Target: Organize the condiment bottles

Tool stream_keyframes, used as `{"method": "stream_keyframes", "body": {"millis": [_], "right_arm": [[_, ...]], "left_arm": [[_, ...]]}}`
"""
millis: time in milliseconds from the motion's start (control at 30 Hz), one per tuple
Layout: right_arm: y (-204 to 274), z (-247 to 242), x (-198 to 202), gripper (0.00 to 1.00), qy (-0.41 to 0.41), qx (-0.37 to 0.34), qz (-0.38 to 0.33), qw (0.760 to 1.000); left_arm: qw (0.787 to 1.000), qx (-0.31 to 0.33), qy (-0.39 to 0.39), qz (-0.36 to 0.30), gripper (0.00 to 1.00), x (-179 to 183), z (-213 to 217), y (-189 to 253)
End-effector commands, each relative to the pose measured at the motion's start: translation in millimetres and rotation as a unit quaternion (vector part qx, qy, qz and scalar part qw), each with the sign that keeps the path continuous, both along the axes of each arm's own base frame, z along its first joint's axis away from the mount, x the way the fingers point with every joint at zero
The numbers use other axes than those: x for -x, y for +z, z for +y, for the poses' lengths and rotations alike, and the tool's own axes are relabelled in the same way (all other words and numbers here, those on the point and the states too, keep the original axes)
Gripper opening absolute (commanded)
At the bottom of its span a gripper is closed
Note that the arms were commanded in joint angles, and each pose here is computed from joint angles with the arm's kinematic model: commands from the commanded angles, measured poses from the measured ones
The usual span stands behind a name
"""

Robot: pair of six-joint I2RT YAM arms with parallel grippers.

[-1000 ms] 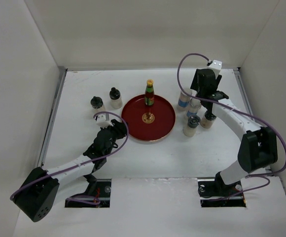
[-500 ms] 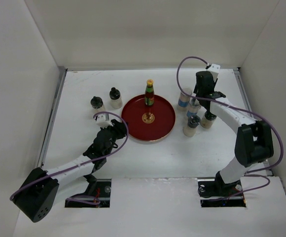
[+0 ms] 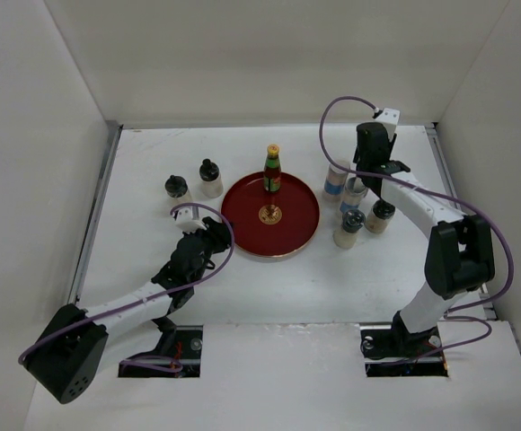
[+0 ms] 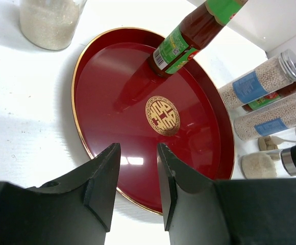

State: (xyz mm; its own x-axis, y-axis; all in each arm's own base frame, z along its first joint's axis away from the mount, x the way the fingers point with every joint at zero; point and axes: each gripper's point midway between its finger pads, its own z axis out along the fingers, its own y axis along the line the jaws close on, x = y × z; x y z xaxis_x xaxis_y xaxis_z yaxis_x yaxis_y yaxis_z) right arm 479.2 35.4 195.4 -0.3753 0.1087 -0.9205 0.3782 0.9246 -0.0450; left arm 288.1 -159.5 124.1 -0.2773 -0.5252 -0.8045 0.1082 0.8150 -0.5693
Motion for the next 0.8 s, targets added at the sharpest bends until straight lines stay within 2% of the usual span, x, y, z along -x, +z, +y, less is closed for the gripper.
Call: {"method": "stream_keyframes", "body": {"millis": [0,100,200,567,767], "right_arm": [[29,-1,-15,0.49,-0.007,-0.001,-0.043,0.999],[28,-2,-14,0.35,-0.010,0.000,-0.043,0.999],[34,-3,-15,0.25,-0.013,0.000,-0.051,0.999],[143,-4,-21,0.21,-0.007,-0.003,-0.160,0.987],[180,12,-13,0.22,0.017,-0.006,-0.195,0.981]], "left_arm": [[1.000,0.018,-0.001,-0.018,0.33,-2,-2,10],[1.000,0.017,-0.001,-0.018,0.33,-3,-3,10],[1.000,0.016,-0.001,-0.015,0.33,-3,-3,8],[1.000,0.015,0.000,-0.013,0.33,-4,-3,6],[1.000,0.015,0.000,-0.012,0.33,-5,-3,5]]}}
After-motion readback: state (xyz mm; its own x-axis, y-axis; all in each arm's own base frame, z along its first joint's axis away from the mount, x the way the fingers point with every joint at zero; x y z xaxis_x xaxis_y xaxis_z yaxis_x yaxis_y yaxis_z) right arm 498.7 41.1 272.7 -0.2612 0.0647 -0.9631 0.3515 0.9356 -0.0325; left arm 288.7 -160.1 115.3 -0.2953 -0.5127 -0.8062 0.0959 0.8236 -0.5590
